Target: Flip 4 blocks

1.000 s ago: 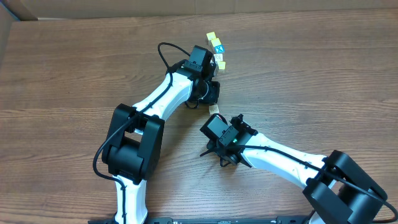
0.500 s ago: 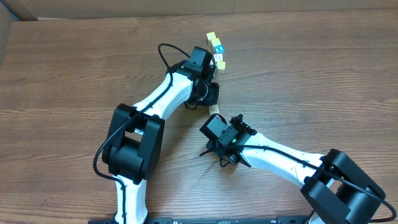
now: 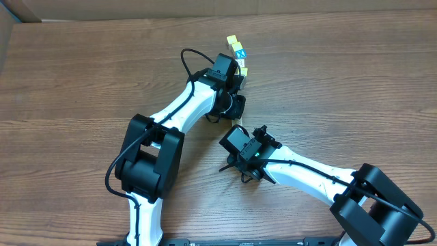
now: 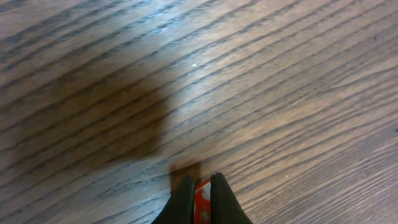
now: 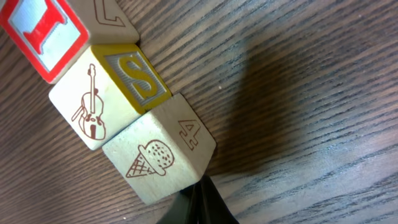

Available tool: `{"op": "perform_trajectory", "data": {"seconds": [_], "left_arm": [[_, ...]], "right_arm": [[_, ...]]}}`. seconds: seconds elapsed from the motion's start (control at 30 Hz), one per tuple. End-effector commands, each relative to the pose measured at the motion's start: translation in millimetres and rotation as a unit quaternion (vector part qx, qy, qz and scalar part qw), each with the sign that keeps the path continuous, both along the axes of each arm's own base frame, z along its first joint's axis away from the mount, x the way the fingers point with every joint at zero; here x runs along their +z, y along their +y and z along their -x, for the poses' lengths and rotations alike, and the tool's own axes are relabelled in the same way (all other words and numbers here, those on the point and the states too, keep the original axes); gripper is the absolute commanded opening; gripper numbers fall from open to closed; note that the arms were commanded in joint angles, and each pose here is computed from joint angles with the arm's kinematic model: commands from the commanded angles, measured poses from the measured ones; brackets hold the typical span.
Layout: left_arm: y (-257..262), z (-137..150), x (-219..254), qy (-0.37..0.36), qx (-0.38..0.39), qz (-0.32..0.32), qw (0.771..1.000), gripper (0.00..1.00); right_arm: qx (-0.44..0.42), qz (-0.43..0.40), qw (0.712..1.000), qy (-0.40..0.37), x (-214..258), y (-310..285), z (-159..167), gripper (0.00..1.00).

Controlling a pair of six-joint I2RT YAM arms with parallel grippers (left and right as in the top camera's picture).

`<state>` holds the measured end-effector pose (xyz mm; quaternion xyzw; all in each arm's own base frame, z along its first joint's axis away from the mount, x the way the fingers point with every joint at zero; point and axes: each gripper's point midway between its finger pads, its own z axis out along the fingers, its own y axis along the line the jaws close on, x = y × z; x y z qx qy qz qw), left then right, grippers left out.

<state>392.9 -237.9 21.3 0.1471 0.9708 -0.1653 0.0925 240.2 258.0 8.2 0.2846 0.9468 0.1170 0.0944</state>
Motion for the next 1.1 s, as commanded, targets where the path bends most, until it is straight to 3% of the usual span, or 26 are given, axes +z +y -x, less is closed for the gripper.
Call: {"op": "perform_trajectory", "data": {"seconds": [0.0, 0.53, 0.83, 1.07], "left_arm": [[-3.2, 5.5, -7.2, 0.010, -0.018, 0.001, 1.000, 0.04], [-0.1, 14.4, -9.2, 0.029, -0.018, -0.006, 0.999, 0.04], [2.7, 2.8, -5.1, 0.017, -0.003, 0.002, 1.000, 0.04], [7.3, -23.4, 14.7, -0.004, 0.037, 0.019, 0.999, 0.04]], "right_arm": [[-0.005, 0.011, 1.000, 0.000, -5.8, -4.3, -0.1, 0.04], [0.007, -0.016, 1.000, 0.024, -5.8, 6.1, 7.7, 0.04], [0.033, -0.021, 0.998, 0.047, -1.4, 8.7, 17.7, 0.11], [0.105, -0.012, 0.994, 0.023, 28.4, 13.3, 9.5, 0.21]]}}
